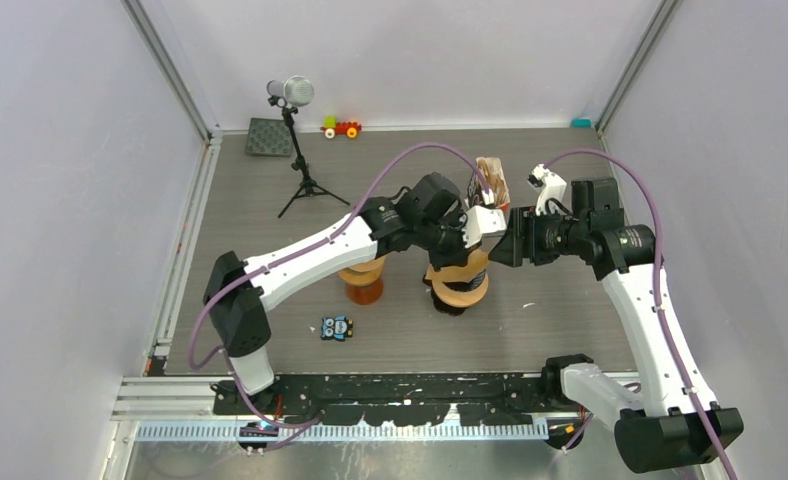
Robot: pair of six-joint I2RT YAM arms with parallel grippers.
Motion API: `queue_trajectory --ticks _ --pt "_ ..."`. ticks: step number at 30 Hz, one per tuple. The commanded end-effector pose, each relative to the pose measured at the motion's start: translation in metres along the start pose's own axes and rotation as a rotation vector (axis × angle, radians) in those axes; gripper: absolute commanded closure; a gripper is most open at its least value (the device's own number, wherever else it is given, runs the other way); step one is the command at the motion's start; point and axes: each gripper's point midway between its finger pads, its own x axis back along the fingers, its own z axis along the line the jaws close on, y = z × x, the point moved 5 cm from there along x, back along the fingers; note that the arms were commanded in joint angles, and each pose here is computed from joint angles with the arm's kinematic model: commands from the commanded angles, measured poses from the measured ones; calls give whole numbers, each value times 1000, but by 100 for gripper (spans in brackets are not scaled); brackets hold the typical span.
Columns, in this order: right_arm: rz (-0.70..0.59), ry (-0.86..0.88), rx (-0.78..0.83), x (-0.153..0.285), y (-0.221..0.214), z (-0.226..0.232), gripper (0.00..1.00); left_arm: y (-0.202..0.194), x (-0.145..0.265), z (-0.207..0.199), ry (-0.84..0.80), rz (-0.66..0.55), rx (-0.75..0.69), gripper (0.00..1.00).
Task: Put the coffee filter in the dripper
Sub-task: Place the coffee filter in the coffee dripper.
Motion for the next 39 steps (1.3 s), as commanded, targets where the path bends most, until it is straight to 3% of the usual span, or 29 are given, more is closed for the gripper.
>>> queue_trajectory --ticks 1,24,39 --pt "-30 -3 24 8 7 0 35 7 2 -3 -26 18 15 100" --pt "5 58 -24 -14 -5 -16 34 5 -11 -1 -53 50 55 100" --pt "9 125 76 -29 -3 -23 34 5 -10 -2 -60 46 47 100"
